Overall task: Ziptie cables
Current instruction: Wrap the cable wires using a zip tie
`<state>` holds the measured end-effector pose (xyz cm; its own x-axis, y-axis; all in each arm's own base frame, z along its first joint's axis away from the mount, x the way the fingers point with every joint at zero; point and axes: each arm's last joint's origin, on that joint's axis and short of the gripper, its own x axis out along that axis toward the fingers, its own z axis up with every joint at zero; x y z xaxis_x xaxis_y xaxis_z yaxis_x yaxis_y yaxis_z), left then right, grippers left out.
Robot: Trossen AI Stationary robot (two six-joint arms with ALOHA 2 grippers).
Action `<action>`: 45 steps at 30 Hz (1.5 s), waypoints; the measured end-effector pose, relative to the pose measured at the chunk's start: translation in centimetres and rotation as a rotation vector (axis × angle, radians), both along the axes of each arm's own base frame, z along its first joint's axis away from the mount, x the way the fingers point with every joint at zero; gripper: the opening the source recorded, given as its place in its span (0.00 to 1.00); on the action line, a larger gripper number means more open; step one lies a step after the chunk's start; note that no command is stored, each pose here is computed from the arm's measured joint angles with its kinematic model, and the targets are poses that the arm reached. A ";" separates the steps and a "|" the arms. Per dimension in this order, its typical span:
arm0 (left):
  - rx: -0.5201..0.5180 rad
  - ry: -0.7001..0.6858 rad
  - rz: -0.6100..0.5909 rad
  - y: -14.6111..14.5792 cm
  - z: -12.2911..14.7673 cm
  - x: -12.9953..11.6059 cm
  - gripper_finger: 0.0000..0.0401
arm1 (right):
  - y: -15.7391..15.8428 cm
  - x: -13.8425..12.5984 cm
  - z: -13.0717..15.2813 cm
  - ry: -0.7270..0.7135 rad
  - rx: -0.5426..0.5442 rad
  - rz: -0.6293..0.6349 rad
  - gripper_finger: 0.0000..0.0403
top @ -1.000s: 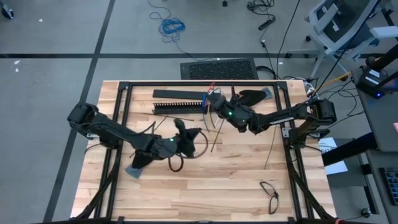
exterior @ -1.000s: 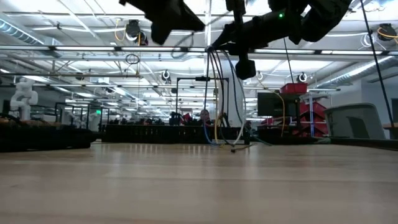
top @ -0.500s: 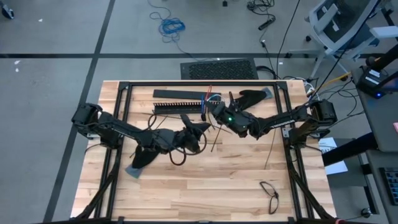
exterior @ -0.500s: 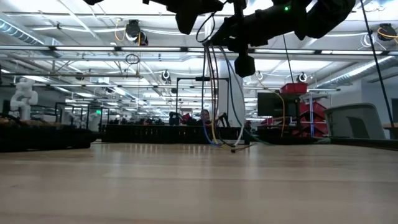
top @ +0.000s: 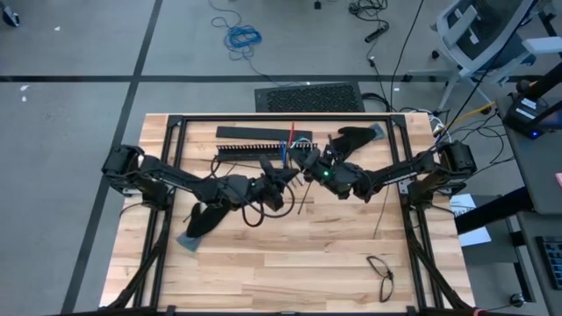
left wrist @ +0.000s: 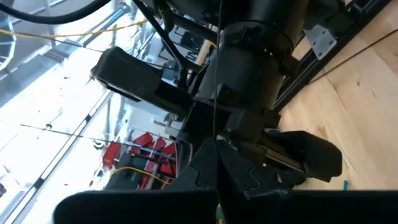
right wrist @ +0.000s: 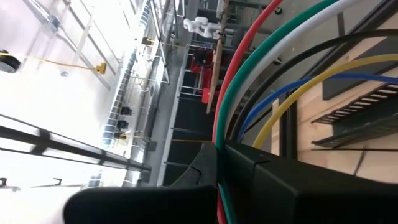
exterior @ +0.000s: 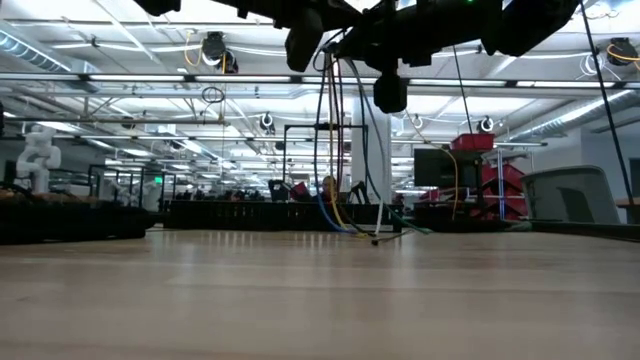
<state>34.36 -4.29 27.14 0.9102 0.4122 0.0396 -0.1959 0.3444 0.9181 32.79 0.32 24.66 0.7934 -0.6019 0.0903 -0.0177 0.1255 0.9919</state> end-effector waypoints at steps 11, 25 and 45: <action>0.002 0.001 0.034 1.3 0.0 0.1 0.00 | 0.5 -0.1 0.3 -0.034 0.002 0.012 0.00; 0.012 -0.040 0.028 1.8 0.4 0.2 0.00 | 0.8 -0.1 0.5 -0.041 -0.006 0.044 0.00; 0.010 -0.073 -0.008 1.8 1.4 0.5 0.20 | 0.9 -0.1 0.7 -0.051 -0.022 0.058 0.00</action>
